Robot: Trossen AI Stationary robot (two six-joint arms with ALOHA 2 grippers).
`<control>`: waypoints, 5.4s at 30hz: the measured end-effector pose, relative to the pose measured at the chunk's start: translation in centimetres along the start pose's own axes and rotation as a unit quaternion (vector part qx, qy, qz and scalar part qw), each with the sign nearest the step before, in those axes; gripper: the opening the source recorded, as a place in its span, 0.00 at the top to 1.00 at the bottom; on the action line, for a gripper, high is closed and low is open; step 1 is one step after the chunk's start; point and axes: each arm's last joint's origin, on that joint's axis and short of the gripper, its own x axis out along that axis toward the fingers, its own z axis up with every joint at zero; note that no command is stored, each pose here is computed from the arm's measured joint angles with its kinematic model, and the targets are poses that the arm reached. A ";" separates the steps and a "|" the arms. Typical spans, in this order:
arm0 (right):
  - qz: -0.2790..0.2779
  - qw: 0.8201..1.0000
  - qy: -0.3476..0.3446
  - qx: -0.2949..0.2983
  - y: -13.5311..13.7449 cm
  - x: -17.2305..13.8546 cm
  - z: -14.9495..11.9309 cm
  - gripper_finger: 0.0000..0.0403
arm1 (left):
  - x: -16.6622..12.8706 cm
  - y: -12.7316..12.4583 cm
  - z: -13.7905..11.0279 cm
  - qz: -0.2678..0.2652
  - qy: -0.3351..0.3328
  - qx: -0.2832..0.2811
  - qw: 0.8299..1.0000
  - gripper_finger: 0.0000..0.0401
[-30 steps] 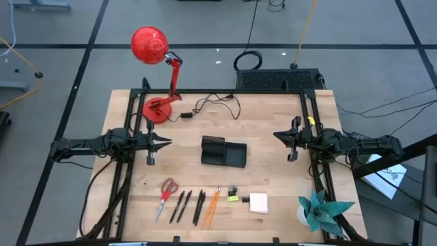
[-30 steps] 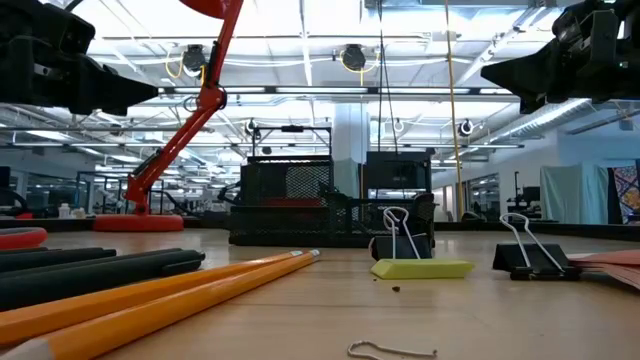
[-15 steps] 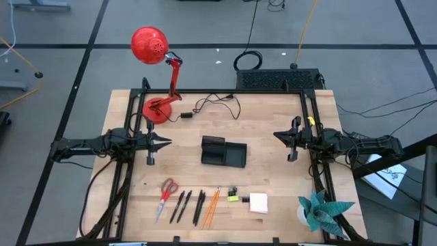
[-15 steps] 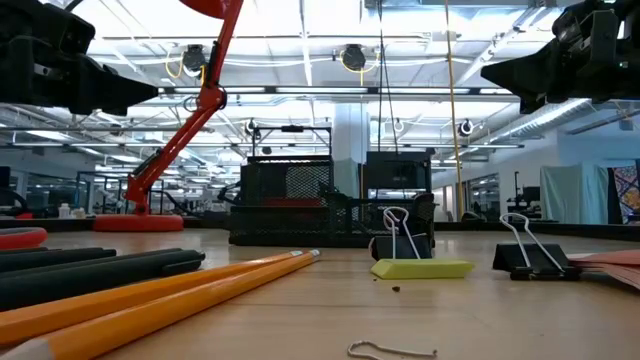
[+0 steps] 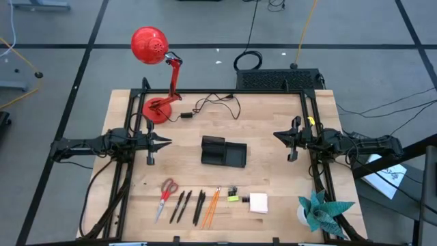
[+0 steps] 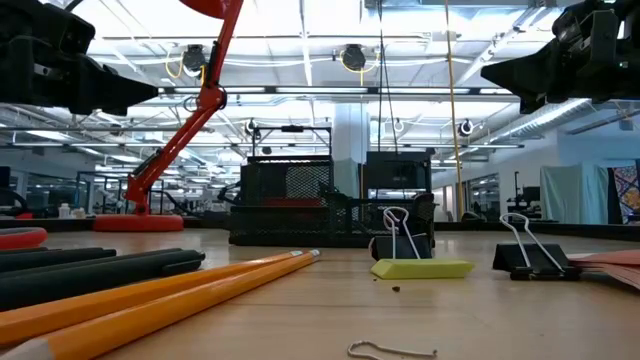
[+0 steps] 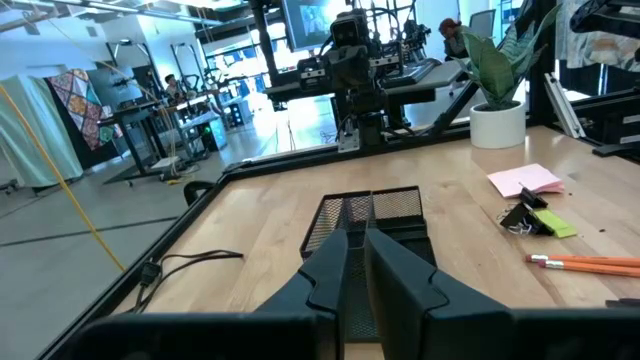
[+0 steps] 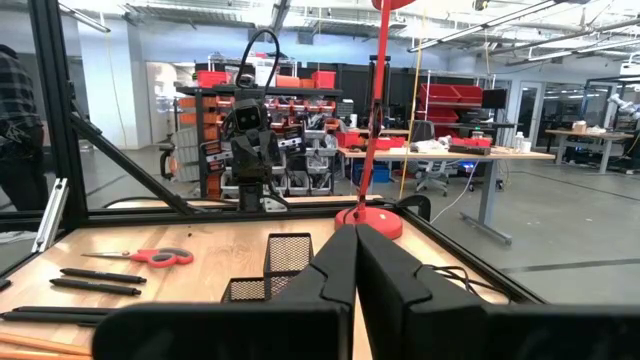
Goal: Pick and place office supplies into organizer
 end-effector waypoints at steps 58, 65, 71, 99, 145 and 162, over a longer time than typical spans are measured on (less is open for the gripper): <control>0.073 0.996 0.005 -0.049 0.5 0.8 0.9 0.99 | -0.1 0.2 1.4 -0.001 -0.073 -0.055 0.996 0.88; 0.071 0.995 0.041 -0.054 0.8 3.2 3.5 0.99 | -0.1 0.3 1.6 0.002 -0.082 -0.055 0.995 0.88; 0.076 0.992 0.078 -0.057 1.3 6.1 5.8 0.99 | -0.1 0.3 1.7 0.004 -0.087 -0.053 0.995 0.88; 0.171 0.943 0.266 -0.101 12.3 13.9 10.3 0.98 | -0.1 0.2 1.6 -0.010 -0.088 -0.059 0.994 0.88; 0.134 0.894 0.396 -0.162 20.7 11.7 4.0 0.40 | -0.6 0.8 3.3 0.063 -0.166 0.058 0.982 0.88; 0.081 0.933 0.329 -0.119 26.0 11.1 3.4 0.36 | -0.5 0.7 3.1 0.055 -0.158 0.029 0.985 0.88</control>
